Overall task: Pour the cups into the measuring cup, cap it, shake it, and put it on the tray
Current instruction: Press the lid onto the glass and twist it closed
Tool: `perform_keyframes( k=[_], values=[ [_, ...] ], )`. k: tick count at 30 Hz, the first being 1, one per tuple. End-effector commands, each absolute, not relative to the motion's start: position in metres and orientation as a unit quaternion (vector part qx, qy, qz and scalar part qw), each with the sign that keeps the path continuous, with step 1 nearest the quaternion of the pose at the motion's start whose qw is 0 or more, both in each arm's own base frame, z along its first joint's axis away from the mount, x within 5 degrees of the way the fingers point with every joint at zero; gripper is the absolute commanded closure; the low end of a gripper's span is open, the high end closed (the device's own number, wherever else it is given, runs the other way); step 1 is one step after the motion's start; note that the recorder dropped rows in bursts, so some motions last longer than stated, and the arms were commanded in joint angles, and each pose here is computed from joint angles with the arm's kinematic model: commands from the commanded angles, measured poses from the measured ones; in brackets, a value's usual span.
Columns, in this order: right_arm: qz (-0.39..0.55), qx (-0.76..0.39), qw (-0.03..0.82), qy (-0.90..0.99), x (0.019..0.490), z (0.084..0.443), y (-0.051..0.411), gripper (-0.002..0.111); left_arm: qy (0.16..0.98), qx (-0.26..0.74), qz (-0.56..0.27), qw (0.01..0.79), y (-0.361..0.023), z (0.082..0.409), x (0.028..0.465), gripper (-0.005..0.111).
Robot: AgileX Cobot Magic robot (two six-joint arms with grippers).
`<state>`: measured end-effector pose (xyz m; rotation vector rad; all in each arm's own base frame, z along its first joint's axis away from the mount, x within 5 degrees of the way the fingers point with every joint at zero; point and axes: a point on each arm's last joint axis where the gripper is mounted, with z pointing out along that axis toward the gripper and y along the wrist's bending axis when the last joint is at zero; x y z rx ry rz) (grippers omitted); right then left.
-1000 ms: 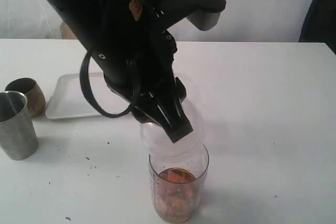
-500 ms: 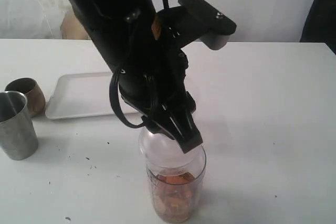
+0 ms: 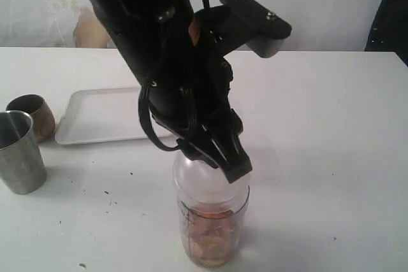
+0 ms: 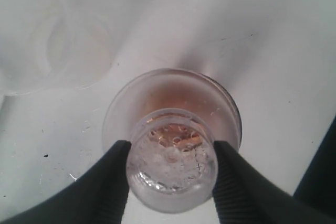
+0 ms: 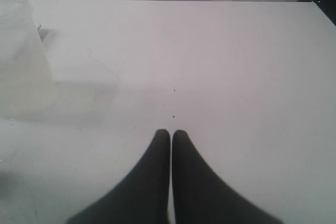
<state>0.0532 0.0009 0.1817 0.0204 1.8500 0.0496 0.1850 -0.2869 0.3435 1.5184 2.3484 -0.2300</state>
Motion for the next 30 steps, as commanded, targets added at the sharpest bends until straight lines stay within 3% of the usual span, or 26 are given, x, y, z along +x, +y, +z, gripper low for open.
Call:
perform_keyframes(
  k=[1, 30],
  values=[
    [0.022, 0.007, 0.608, 0.794, 0.053, 0.182, 0.001, 0.107, 0.820, 0.531, -0.111, 0.183, -0.292, 0.361, 0.182, 0.107],
    [0.021, 0.007, 0.608, 0.794, 0.053, 0.182, 0.001, 0.107, 0.830, 0.537, -0.079, 0.132, -0.286, 0.326, 0.179, 0.107]
  ],
)
